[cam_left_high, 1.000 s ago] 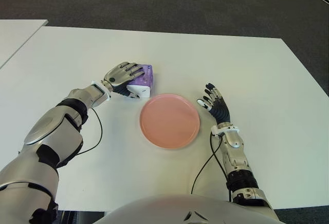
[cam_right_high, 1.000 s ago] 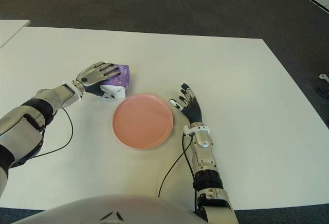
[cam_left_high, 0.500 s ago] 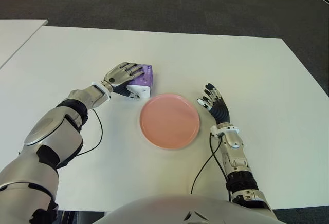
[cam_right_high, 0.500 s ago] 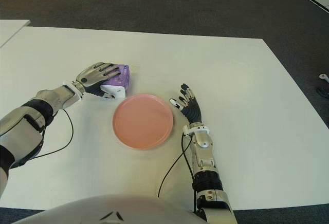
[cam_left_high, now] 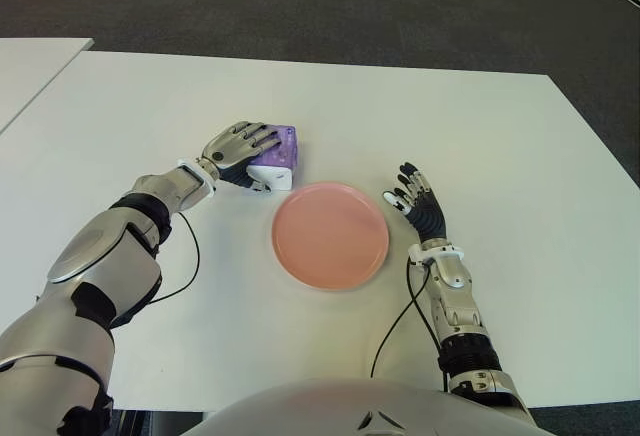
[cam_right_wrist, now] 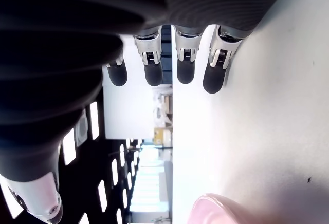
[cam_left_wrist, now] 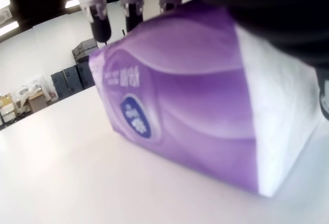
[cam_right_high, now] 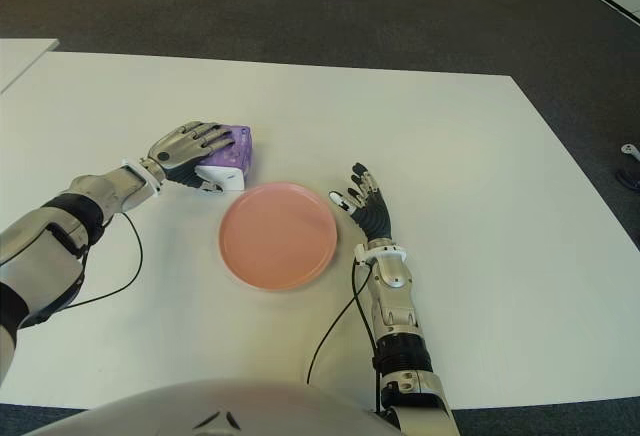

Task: Put the tissue paper into the plate.

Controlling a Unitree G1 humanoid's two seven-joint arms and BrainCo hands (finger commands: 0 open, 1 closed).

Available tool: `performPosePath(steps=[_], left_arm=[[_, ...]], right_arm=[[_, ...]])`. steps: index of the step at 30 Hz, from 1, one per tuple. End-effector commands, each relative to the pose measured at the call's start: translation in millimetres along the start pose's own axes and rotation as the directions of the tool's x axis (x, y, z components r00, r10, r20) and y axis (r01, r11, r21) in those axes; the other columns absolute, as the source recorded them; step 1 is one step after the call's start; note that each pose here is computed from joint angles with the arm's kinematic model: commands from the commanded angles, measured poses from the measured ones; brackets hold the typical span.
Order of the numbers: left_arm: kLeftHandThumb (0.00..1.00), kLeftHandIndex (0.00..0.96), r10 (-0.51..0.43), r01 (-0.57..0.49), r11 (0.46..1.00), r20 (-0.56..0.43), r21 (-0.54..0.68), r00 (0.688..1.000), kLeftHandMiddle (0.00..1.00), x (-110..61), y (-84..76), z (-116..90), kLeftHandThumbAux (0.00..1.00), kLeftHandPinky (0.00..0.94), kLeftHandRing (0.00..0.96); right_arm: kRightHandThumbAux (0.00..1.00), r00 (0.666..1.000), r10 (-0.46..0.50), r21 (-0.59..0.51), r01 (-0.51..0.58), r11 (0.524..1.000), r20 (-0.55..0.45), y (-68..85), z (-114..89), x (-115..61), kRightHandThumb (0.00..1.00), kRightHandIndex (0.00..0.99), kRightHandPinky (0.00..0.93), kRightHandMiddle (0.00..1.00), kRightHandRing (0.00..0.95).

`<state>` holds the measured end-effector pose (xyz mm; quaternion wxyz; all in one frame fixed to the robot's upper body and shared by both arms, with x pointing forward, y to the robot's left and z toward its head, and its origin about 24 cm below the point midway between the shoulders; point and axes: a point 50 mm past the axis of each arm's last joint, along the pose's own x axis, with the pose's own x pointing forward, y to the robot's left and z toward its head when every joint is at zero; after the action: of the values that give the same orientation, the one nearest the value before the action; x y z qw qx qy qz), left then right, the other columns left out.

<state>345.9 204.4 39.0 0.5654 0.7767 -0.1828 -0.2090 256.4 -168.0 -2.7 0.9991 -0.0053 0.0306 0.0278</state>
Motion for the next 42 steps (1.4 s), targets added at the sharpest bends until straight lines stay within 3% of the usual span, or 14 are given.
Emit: performPosePath(steps=[1,4,6,9,15,24,42], left_arm=[[0.157,0.0,-0.068,0.068,0.998,0.019,0.01,0.998,0.0,-7.6,-17.3,9,0.45,0.0,0.0],[0.324,0.103,0.01,-0.011,0.999,0.008,0.031,1.0,0.113,-7.3,-15.2,10,0.527,0.134,0.116],[0.514,0.272,0.072,-0.072,0.996,-0.001,0.045,0.997,0.297,-7.5,-13.6,10,0.603,0.358,0.314],[0.721,0.352,0.175,-0.173,0.984,-0.018,0.05,0.984,0.46,-8.7,-10.9,11,0.651,0.572,0.517],[0.833,0.398,0.291,-0.291,0.955,-0.008,0.059,0.957,0.536,-12.2,-8.8,13,0.665,0.762,0.711],[0.851,0.406,0.351,-0.351,0.935,0.01,0.051,0.936,0.55,-13.9,-8.1,17,0.666,0.827,0.812],[0.854,0.403,0.363,-0.363,0.931,0.003,0.03,0.932,0.548,-14.2,-7.3,17,0.666,0.824,0.835]], right_arm=[[0.686,0.981,-0.009,0.019,0.012,1.0,-0.193,0.7,-34,-16.9,0.0,0.0,0.0,0.0,0.0],[0.692,0.98,-0.012,0.022,0.017,1.0,-0.199,0.4,-33,-16.4,0.002,0.0,0.0,0.0,0.0],[0.698,0.979,-0.012,0.025,0.018,1.0,-0.201,-0.4,-33,-15.5,0.005,0.0,0.0,0.0,0.0],[0.707,0.98,-0.005,0.026,0.011,1.0,-0.197,-0.9,-34,-15.5,0.006,0.0,0.0,0.0,0.0],[0.718,0.98,-0.003,0.031,0.009,0.999,-0.198,-2.6,-34,-13.7,0.003,0.0,0.0,0.0,0.0],[0.727,0.982,-0.002,0.036,0.009,0.999,-0.189,-3.5,-35,-14.3,0.0,0.0,0.0,0.0,0.0],[0.68,0.985,0.024,0.019,-0.021,1.0,-0.171,-4.1,-33,-14.6,0.0,0.0,0.0,0.0,0.0]])
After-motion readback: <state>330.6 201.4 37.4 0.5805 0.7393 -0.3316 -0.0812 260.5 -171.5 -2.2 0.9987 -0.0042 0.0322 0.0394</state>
